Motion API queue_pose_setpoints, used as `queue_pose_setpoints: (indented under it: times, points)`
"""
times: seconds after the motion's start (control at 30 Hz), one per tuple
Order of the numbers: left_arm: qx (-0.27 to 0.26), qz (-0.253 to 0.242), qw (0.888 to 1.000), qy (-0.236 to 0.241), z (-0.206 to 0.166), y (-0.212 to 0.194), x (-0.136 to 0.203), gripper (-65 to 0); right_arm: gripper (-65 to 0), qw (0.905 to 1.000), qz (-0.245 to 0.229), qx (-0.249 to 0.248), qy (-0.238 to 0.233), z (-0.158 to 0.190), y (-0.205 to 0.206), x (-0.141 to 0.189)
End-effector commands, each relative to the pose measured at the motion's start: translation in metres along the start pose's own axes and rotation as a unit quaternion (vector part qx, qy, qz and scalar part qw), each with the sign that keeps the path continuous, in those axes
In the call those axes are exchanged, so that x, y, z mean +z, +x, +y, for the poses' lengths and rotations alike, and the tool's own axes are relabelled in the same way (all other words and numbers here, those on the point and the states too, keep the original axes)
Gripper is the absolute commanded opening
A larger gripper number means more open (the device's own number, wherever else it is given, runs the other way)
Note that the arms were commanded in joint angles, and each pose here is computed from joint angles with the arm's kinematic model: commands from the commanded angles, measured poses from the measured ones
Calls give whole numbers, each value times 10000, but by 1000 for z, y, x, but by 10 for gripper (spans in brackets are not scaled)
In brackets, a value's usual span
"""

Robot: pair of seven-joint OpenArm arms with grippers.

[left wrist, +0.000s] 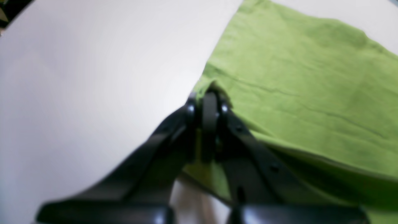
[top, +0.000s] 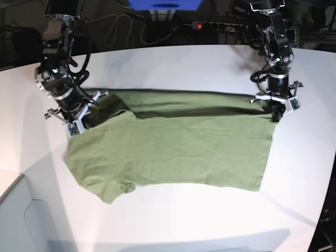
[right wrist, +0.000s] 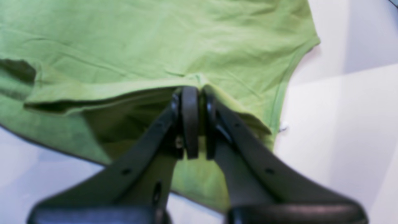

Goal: Fold the T-shirt properly
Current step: 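Drag the held hem further toward the robot, stretching the shirt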

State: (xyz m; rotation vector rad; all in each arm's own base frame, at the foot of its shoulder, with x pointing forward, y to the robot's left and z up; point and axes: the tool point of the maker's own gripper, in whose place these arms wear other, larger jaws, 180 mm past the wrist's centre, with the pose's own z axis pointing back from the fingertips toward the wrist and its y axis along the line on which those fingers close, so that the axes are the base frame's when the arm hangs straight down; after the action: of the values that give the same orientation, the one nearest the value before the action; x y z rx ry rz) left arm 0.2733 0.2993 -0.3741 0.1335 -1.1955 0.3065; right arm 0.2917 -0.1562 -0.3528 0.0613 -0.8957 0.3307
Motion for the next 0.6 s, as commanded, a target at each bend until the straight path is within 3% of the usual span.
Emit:
queue_pose_setpoints:
  times: [0.0, 0.57]
  points:
    - [-22, -258, 9997, 14, 3, 16, -2, -650, -649, 9996, -270, 52, 29, 1, 16, 1]
    - [33, -344, 9994, 4, 0, 23, -8, -650, -649, 9998, -152, 15, 109, 3, 9, -7]
